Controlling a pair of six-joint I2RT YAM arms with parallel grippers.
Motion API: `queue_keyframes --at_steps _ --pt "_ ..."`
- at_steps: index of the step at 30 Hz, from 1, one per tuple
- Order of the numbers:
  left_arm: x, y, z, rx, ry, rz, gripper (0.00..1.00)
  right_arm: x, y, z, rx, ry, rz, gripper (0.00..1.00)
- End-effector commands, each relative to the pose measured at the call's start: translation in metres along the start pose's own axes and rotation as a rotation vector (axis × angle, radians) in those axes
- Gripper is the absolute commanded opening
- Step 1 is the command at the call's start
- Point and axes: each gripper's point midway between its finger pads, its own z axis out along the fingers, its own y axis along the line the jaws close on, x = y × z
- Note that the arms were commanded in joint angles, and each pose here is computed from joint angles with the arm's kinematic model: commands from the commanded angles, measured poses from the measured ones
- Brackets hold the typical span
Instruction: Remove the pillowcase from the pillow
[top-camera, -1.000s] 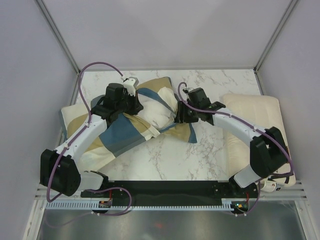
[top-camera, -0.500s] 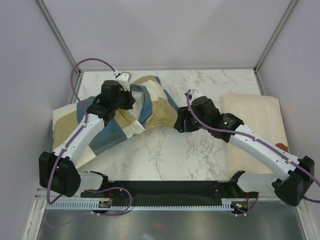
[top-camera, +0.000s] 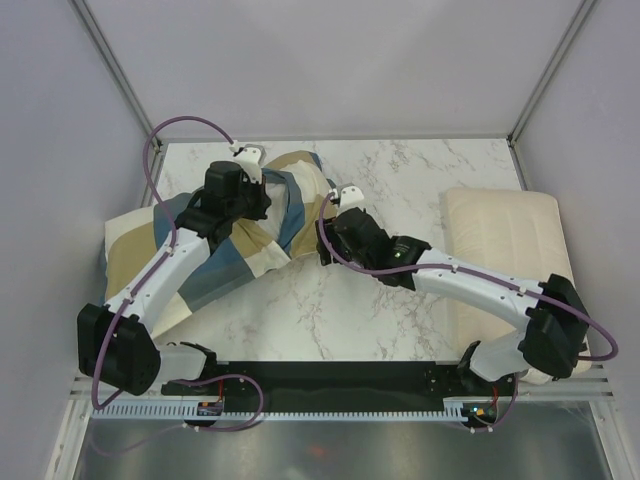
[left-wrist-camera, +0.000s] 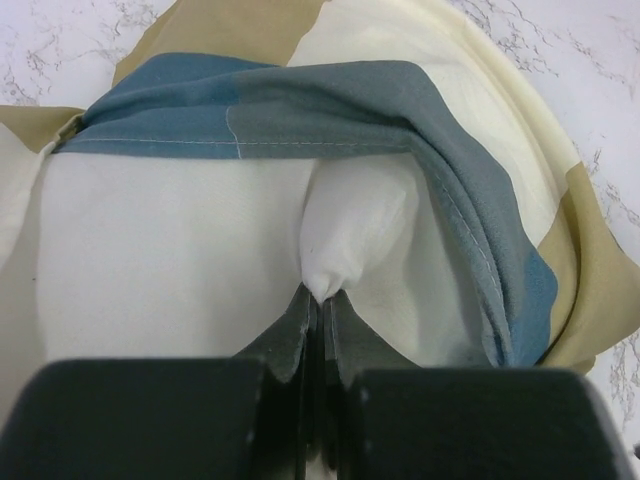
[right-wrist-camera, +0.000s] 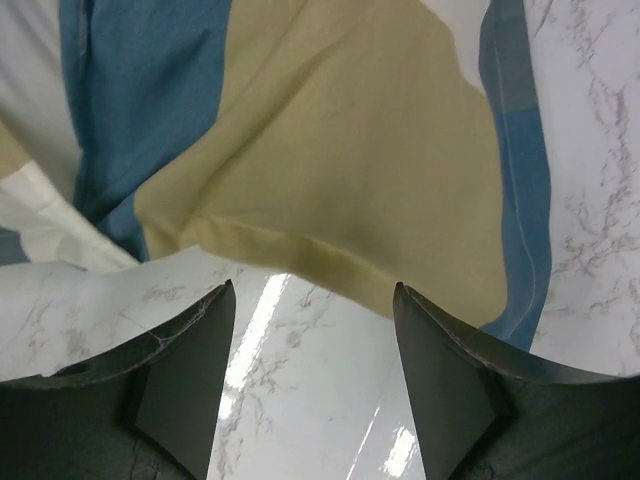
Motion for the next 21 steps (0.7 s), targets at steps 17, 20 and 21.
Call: queue_keyframes --at_steps 17,20,21 --pt "-0.029 0.005 -0.017 -0.038 -0.087 0.068 0.02 -0.003 -0.027 0.047 -0.412 -0.063 -0.084 0.27" --pt "-0.029 0.006 -0.017 -0.046 -0.089 0.071 0.02 0.010 -0.015 0.045 -0.501 -0.023 -0.085 0.03" --pt "-0.029 0.006 -0.017 -0.044 -0.087 0.072 0.02 0.011 -0.014 0.045 -0.515 -0.021 -0.086 0.00"
